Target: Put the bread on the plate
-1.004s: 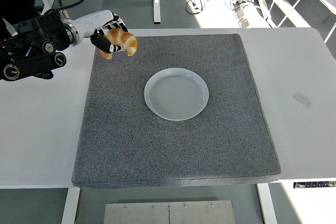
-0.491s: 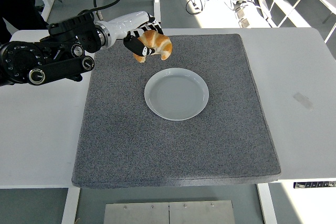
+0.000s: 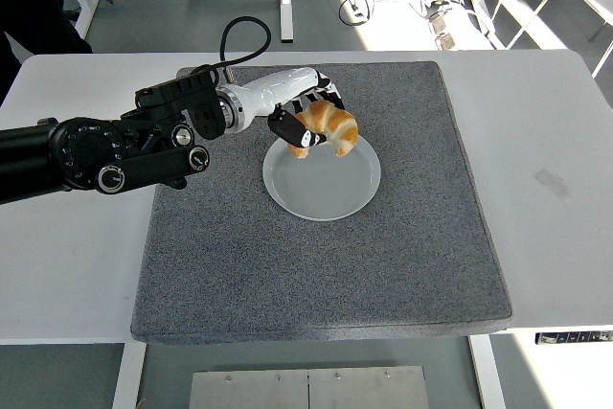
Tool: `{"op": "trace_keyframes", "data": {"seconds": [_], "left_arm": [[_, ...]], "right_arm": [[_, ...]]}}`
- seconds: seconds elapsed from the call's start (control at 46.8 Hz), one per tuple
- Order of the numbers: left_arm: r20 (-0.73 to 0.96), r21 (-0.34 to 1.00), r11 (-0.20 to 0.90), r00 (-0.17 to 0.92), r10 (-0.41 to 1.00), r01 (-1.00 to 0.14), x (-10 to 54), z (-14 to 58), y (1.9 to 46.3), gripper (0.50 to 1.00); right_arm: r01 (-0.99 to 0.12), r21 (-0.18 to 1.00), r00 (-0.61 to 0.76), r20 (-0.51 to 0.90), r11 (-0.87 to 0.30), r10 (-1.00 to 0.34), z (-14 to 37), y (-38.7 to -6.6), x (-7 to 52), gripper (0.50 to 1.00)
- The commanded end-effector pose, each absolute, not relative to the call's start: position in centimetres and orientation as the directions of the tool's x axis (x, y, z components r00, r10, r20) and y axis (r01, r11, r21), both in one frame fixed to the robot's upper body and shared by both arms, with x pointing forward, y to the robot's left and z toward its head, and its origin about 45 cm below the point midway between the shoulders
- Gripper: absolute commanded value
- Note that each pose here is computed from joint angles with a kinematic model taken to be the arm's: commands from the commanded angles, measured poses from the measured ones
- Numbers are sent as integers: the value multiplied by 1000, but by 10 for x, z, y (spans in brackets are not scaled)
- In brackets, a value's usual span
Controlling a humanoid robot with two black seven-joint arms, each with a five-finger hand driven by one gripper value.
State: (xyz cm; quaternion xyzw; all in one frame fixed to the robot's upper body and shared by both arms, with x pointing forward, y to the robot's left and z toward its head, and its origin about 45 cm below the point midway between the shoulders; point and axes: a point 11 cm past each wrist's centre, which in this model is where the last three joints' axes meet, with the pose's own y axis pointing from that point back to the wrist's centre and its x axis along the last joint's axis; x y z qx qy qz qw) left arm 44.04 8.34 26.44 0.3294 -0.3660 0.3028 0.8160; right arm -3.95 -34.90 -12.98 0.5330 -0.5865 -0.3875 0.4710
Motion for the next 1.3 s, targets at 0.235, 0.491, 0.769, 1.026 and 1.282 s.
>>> {"op": "trace_keyframes", "data": {"seconds": [0.235,0.491,0.769,1.026,1.282], "left_arm": [[809,343,570,543,226,-747,444,243,90,500],[816,384,570,555,158,-726,435,220,80,500],[818,398,551,555,148,-733,437,210,84,514],[819,385,557,551,161,-736,438,215,82,792],[816,386,556,554,166,-736,438,214,83,884]], "right_arm": [[-261,956,12,139,131,-990,-130,-349,-39,1000],[-261,956,12,139,131,-990,-130,-349,-39,1000],[-259,957,12,139,132,-990,-130,-349,-40,1000],[-261,956,12,139,131,-990,-130,-349,-39,1000],[-259,957,12,139,132,-990,-130,-349,-40,1000]]}}
